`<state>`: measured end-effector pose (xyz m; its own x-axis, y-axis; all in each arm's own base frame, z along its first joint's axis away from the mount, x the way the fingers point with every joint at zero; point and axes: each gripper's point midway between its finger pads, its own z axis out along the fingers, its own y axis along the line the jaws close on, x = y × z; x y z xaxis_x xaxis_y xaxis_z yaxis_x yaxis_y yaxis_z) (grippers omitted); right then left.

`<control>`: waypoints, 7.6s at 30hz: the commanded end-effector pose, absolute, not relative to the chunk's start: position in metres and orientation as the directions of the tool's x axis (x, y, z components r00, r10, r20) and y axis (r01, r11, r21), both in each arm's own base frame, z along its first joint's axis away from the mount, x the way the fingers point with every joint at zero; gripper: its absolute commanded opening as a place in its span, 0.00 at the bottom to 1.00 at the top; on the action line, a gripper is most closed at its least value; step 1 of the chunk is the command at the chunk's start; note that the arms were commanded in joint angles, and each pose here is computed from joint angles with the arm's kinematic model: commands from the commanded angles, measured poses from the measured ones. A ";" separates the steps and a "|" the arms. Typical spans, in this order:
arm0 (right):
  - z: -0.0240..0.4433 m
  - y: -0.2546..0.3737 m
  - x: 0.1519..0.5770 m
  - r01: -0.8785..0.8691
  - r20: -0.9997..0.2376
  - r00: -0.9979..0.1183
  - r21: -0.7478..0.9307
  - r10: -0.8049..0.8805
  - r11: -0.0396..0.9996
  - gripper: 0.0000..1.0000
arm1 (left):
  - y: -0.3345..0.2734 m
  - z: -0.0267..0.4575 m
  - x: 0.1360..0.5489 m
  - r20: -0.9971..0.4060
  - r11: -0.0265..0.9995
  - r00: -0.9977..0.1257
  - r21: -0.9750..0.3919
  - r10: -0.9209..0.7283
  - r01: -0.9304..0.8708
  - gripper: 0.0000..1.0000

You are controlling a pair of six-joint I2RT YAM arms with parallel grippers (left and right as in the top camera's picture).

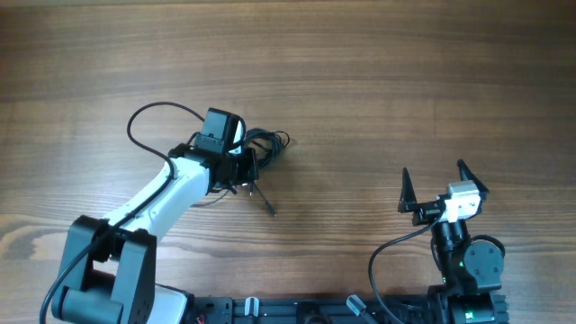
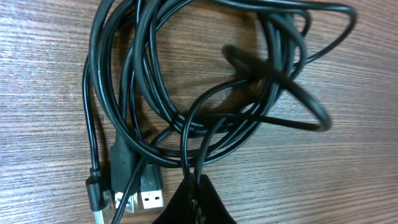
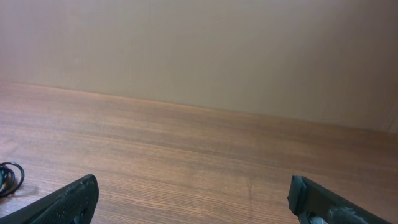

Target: Untangle cables

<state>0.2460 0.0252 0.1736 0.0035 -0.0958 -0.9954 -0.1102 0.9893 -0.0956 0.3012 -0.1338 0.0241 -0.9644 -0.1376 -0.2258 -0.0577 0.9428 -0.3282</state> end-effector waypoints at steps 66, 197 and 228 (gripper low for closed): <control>0.175 0.027 0.245 -0.124 -0.995 0.015 -0.104 -0.103 0.987 1.00 | -0.103 0.069 0.336 -0.370 0.983 -0.916 -0.148 -0.156 -0.108 1.00; 0.175 0.027 0.245 -0.124 -0.995 0.015 -0.104 -0.103 0.987 1.00 | -0.116 -0.003 0.319 -0.252 0.959 -0.941 -0.225 -0.225 -0.169 0.05; 0.175 0.027 0.245 -0.124 -0.995 0.015 -0.104 -0.103 0.987 1.00 | 0.041 0.092 0.339 -0.391 0.776 -0.671 -0.309 -0.630 -0.549 1.00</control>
<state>0.2460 0.0252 0.1736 0.0035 -0.0958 -0.9954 -0.1102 0.9893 -0.0956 0.3347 0.0383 0.0822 -0.6875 -0.6246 -0.3705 -0.5491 0.7810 -0.2976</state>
